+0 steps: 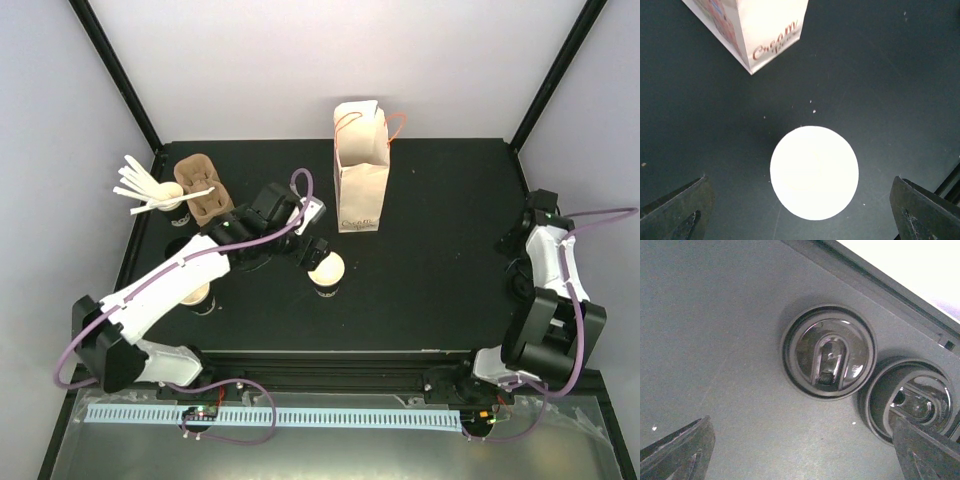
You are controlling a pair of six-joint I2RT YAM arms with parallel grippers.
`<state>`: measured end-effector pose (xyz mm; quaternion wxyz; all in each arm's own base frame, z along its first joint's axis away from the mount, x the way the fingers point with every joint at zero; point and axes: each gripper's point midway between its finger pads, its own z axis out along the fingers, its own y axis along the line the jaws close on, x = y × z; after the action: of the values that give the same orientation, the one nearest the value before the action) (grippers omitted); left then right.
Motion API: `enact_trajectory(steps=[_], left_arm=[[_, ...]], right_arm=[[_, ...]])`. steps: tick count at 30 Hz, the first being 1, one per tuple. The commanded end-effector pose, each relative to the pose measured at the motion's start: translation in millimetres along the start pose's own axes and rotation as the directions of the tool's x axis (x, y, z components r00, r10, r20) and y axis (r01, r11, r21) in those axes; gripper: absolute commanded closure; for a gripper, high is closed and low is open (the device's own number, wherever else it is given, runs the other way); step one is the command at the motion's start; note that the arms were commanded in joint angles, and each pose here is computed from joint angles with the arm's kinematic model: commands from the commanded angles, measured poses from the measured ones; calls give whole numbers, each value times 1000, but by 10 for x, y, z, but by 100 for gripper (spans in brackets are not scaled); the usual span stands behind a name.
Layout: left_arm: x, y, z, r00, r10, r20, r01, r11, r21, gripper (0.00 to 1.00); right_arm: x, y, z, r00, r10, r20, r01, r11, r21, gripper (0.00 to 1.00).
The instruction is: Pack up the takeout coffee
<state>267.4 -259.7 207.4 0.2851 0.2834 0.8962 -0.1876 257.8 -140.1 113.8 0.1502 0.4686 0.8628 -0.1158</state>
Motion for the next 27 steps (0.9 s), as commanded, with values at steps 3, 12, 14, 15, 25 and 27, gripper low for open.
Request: enact_trajectory(steps=[3,12,14,15,25,27], left_arm=[[-257,29,-435,991,29,134,-24,999,-43,1],[-203,-65,-454,991,-8,130,3,999,32,1],[-182,-63,-453,992,-12,122,8,999,32,1],[-173,-62,-447,993,-15,119,11,999,33,1],[-117,-95,-383,997,-29,72,25,998,54,1],[-118,-98,-378,997,-29,68,26,998,55,1]], right_arm=[[-94,-245,129,997,80,-24,-79,996,27,0],[-127,-332,415,991,87,-104,-83,996,36,3],[-126,-426,468,987,111,-114,-107,993,45,4],[-120,-452,485,986,115,-118,-110,993,45,5],[-155,-312,615,977,121,-178,-126,992,-21,6],[-153,-285,645,973,121,-195,-129,991,-25,6]])
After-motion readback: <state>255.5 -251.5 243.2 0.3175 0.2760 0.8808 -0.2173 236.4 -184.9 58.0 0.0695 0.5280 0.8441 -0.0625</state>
